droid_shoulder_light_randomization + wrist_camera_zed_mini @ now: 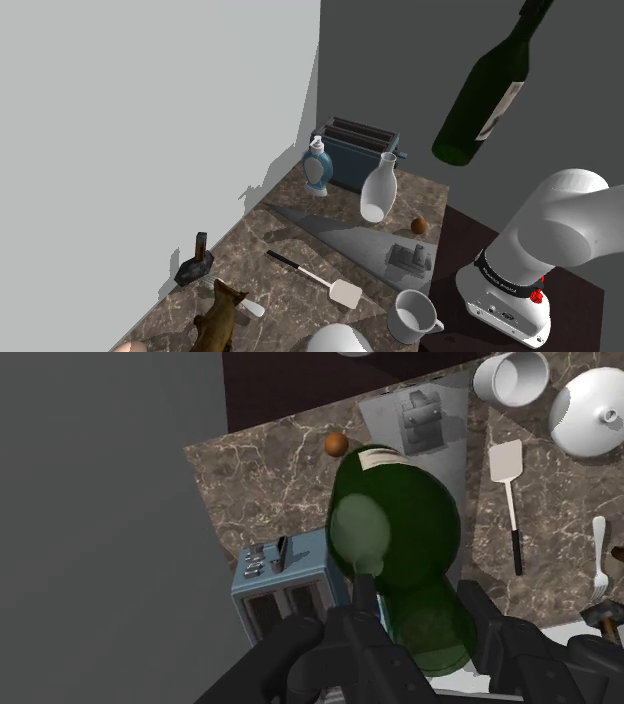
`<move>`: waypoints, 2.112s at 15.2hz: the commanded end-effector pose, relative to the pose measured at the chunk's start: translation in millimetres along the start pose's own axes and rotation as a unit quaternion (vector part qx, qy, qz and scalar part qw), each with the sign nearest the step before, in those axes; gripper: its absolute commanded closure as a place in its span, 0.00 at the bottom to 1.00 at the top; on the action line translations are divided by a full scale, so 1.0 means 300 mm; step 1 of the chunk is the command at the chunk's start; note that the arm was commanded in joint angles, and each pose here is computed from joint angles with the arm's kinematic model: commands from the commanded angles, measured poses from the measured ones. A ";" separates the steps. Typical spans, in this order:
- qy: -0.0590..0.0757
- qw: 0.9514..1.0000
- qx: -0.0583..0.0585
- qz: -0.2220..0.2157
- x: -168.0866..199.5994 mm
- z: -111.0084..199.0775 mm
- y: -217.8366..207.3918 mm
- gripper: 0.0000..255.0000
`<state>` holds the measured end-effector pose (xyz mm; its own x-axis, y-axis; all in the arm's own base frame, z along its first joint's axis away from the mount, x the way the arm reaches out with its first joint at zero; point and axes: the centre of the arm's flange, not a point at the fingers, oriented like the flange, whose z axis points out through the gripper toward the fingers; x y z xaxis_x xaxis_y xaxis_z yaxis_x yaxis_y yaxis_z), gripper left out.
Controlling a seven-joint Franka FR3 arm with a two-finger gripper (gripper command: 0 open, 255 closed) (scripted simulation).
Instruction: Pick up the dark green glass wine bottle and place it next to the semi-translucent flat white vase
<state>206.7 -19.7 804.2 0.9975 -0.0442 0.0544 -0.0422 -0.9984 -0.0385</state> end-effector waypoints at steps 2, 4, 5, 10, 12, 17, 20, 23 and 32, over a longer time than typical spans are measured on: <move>0.000 1.000 0.000 0.001 -0.051 0.045 -0.119 1.00; 0.000 1.000 0.000 0.001 -0.081 0.076 -0.196 1.00; 0.000 1.000 0.000 0.001 -0.096 0.091 -0.234 1.00; 0.000 1.000 0.000 0.001 -0.171 0.169 -0.426 1.00; 0.000 1.000 0.000 0.001 -0.201 0.200 -0.503 1.00; 0.000 1.000 0.000 0.001 -0.276 0.277 -0.694 1.00; 0.000 1.000 0.000 0.001 -0.321 0.324 -0.809 1.00; 0.000 1.000 0.000 0.001 -0.366 0.370 -0.924 1.00; 0.000 1.000 0.000 0.001 -0.501 0.510 -1.270 1.00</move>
<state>84.4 361.3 664.2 0.9975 -0.0453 0.0549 -0.0433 -0.9984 -0.0373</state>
